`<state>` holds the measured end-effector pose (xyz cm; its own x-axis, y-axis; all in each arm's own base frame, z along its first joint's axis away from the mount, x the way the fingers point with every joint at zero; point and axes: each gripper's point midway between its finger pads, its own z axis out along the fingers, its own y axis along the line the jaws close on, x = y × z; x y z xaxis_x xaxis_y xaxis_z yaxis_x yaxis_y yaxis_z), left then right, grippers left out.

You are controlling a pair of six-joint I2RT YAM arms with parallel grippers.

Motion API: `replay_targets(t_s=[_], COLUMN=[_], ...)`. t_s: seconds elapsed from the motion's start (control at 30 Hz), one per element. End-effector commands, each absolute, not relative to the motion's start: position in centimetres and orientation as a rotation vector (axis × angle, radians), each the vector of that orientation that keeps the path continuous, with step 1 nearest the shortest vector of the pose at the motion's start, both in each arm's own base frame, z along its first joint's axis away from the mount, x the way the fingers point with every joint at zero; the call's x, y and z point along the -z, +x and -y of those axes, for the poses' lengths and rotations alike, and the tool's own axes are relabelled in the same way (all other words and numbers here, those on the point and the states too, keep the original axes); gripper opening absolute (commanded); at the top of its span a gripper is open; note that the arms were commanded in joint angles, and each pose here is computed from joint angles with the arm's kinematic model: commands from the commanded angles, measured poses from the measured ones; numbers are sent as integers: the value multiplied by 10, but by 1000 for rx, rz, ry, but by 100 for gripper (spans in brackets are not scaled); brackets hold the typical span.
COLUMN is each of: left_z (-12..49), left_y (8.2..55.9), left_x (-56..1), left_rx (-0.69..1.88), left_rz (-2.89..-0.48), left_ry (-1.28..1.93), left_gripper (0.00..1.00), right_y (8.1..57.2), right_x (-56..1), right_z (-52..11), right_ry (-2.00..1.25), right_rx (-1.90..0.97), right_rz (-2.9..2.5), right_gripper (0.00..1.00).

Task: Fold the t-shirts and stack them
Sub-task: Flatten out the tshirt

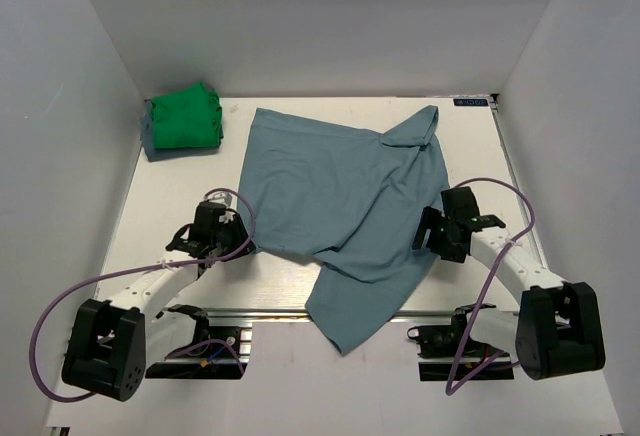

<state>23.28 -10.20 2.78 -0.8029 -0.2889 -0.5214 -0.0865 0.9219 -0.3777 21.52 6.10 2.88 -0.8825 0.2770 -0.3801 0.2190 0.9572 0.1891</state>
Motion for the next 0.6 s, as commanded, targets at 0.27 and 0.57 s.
replay_targets(t_s=[0.27, 0.57], left_z=[79, 93], left_y=[219, 229], left_x=[-28, -13], left_rx=[326, 386], left_rz=[-2461, -2497], left_ry=[-358, -338], left_gripper=[59, 52], right_y=[211, 214], right_x=[-18, -17], right_z=[-65, -66], right_ry=[383, 383], right_rx=[-224, -218], right_rz=[-2720, -2729], right_gripper=[81, 80])
